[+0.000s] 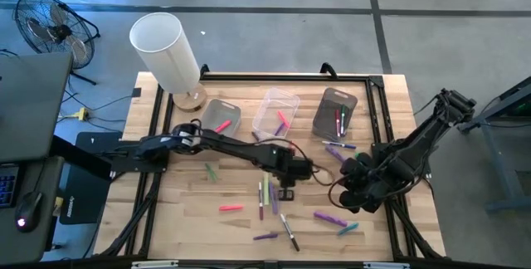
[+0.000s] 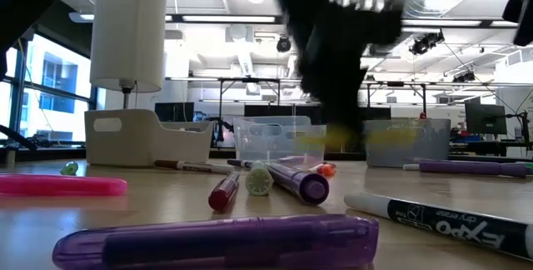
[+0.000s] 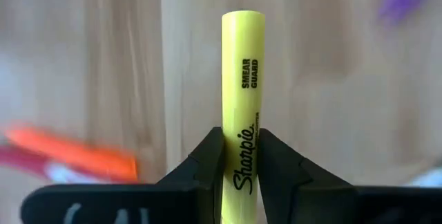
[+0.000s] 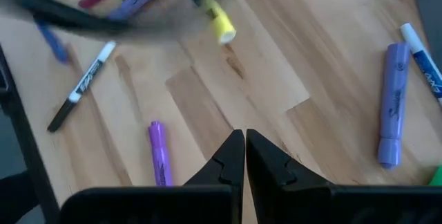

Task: Pick & Place Markers
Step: Put the yellow highlighter into the gray bin, then put the black marker into the black bin

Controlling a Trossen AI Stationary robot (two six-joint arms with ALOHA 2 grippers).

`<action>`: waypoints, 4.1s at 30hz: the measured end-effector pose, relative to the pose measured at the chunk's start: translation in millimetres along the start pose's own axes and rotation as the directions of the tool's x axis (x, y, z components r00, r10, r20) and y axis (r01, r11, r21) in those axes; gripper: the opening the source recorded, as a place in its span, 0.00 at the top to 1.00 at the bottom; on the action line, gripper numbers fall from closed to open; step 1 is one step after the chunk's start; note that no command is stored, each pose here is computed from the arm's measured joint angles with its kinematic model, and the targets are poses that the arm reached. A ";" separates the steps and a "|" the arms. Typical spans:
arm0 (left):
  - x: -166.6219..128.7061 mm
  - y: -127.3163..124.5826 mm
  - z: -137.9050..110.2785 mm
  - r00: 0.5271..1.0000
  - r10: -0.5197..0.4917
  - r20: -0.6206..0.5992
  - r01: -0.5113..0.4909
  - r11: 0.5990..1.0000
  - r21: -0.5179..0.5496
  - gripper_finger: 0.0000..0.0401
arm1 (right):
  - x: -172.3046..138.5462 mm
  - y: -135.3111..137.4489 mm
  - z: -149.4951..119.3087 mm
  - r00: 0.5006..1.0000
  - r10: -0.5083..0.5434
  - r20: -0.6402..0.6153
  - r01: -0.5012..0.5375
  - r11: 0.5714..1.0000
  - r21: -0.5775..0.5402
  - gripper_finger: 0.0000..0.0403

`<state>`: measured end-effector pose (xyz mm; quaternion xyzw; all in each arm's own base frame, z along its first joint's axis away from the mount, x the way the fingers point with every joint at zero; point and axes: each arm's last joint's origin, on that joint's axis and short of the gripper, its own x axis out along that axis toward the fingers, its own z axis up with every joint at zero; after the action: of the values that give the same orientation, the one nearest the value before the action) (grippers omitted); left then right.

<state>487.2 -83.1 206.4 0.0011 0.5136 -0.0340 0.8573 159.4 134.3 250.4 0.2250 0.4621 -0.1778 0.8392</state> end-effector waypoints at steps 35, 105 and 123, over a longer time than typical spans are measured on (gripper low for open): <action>-152.7 152.9 -221.2 0.978 0.167 -0.128 -0.208 0.673 -0.710 0.86 | 14.8 -0.1 61.6 0.936 -0.004 0.352 -0.121 0.935 0.333 1.00; -209.7 10.1 -315.8 0.954 -0.131 0.268 0.171 0.976 -0.134 1.00 | 139.9 177.4 118.9 0.890 -0.126 -0.437 0.306 0.878 0.369 1.00; -212.9 13.9 -323.1 0.963 -0.107 0.248 0.143 0.981 -0.133 1.00 | 175.2 197.6 73.1 0.859 -0.129 -0.495 0.360 0.841 0.405 0.70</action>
<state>103.4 -45.2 240.9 -0.0998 0.4066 -0.0493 0.9068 399.6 243.9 177.1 0.3995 0.6090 -0.3394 0.5952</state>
